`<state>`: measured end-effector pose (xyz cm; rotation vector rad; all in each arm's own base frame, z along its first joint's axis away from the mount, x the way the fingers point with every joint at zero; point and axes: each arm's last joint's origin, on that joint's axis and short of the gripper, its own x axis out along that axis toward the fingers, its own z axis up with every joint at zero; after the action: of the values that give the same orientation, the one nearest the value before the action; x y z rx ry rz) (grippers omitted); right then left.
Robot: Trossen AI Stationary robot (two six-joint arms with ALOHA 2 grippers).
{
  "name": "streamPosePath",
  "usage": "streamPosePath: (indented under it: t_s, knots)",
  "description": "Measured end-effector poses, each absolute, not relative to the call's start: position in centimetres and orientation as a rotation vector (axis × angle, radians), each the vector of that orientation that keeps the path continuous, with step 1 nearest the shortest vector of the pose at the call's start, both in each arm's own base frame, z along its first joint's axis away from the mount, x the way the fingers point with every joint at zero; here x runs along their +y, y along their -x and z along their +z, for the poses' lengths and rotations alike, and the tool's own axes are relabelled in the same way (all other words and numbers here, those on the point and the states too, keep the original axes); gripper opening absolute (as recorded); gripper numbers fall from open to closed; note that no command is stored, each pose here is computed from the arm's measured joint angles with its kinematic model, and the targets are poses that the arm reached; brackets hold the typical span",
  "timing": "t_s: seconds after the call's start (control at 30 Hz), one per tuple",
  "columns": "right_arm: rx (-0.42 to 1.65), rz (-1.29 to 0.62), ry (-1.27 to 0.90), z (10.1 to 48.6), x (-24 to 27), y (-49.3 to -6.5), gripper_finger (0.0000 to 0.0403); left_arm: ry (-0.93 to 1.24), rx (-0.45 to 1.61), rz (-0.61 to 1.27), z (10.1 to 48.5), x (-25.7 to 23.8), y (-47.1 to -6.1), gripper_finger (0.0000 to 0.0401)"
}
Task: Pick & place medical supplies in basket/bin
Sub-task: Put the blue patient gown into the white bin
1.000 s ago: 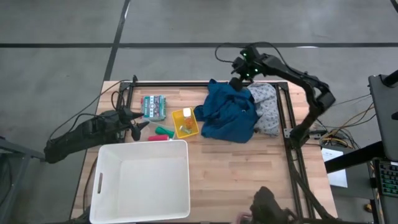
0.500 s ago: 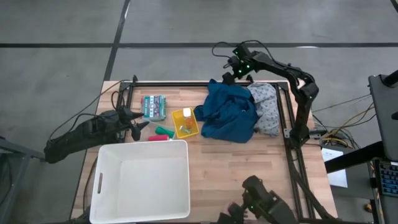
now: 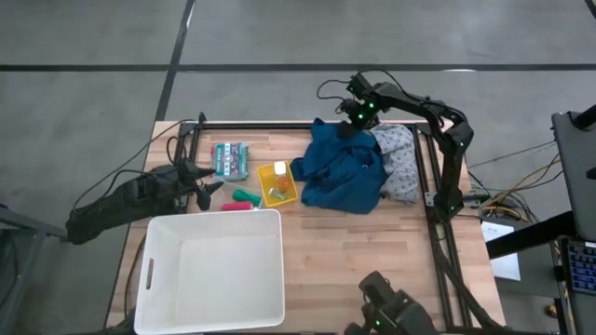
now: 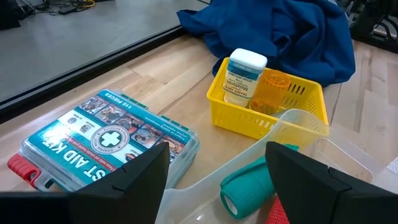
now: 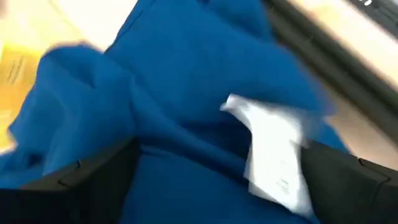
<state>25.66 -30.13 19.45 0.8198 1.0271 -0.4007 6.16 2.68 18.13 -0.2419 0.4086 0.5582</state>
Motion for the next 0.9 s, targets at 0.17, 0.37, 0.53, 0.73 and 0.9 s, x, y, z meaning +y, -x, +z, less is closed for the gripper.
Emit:
streamPosePath:
  t_s: [0.17, 0.37, 0.53, 0.73, 0.9]
  knots:
    - [1.053, -0.358, -0.796, 19.9, -27.8, -25.5, 0.0400, 0.242, 0.409, 0.558, 18.1, 2.7, -6.2, 0.0271]
    - [1.031, -0.329, -0.761, 20.1, -24.3, -25.2, 0.0400, 0.242, 0.409, 0.558, 18.1, 2.7, -6.2, 0.0271]
    - [1.024, -0.306, -0.761, 19.6, -21.0, -24.8, 0.0400, 0.242, 0.408, 0.558, 18.1, 2.7, -6.2, 0.0271]
    - [0.988, -0.269, -0.748, 18.7, -16.8, -24.2, 0.0400, 0.242, 0.408, 0.558, 18.1, 2.7, -6.2, 0.0271]
    - [0.985, -0.217, -0.744, 18.2, -13.1, -23.8, 0.0400, 0.242, 0.409, 0.558, 18.1, 2.7, -6.2, 0.0271]
